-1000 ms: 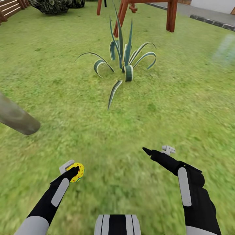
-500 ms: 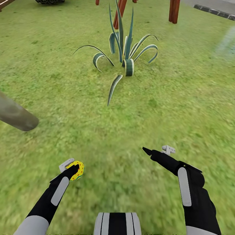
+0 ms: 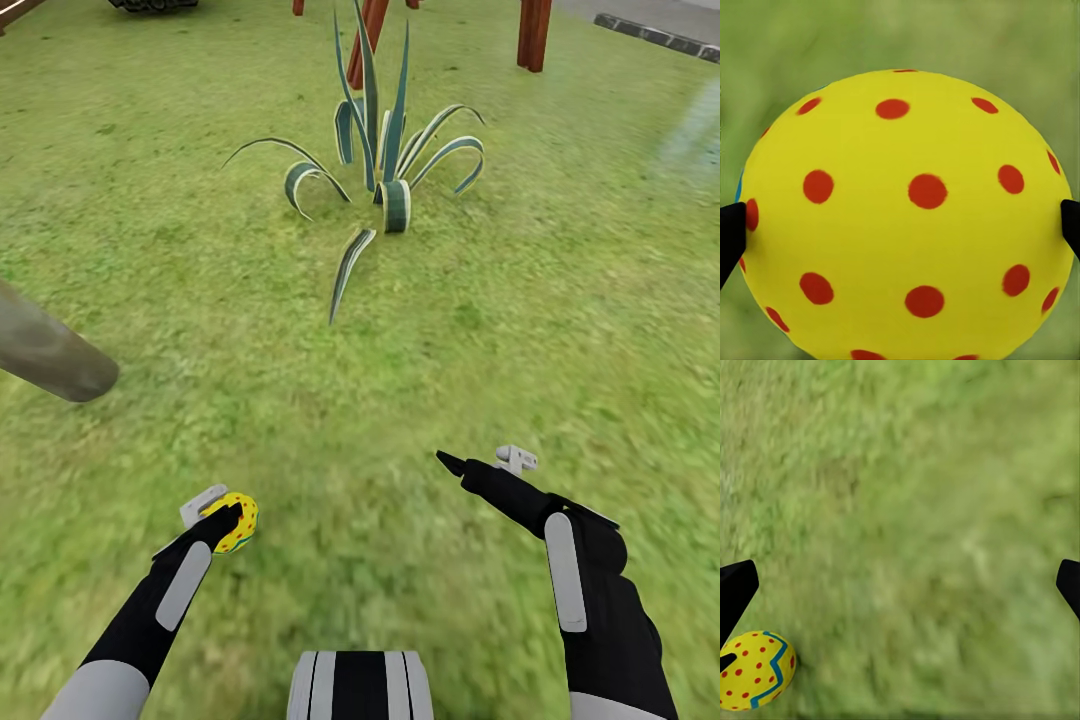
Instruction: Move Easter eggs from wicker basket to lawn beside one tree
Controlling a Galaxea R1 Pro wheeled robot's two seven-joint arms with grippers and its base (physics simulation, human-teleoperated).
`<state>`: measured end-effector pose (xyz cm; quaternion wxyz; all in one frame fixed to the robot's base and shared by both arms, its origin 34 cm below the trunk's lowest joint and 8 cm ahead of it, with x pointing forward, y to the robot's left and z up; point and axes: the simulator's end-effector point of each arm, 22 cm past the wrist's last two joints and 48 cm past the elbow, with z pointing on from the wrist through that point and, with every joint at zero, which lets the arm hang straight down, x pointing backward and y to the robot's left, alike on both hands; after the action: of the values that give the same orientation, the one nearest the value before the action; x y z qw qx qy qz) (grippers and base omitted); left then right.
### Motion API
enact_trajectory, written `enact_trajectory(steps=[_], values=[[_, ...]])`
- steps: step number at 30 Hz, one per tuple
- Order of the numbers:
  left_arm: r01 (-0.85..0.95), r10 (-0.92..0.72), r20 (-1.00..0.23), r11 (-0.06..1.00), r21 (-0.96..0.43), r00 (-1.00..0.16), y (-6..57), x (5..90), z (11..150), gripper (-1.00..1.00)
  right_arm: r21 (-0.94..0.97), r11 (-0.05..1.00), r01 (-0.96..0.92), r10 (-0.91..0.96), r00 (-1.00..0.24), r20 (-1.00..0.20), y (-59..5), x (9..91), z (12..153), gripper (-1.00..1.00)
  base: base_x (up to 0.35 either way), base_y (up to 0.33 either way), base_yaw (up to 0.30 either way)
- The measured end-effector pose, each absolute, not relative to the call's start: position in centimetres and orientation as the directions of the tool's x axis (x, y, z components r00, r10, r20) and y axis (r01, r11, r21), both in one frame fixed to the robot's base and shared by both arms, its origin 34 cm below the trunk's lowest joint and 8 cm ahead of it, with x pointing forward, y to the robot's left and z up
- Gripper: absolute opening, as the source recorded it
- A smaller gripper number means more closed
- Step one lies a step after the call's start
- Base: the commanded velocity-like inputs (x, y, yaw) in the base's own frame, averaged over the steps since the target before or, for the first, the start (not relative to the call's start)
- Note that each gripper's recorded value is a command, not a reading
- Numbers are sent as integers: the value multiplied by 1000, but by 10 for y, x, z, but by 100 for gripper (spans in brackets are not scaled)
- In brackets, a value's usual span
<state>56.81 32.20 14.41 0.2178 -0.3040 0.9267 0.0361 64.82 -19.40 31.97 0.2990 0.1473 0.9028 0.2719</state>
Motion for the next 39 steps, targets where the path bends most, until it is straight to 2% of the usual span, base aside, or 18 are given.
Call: enact_trajectory(steps=[39], values=[[-576, -563, -489, 805, -142, -666, 320, 601, 210, 100, 588, 809, 18, 429, -702, -568, -194, 667, 408, 100, 0, 0, 0]])
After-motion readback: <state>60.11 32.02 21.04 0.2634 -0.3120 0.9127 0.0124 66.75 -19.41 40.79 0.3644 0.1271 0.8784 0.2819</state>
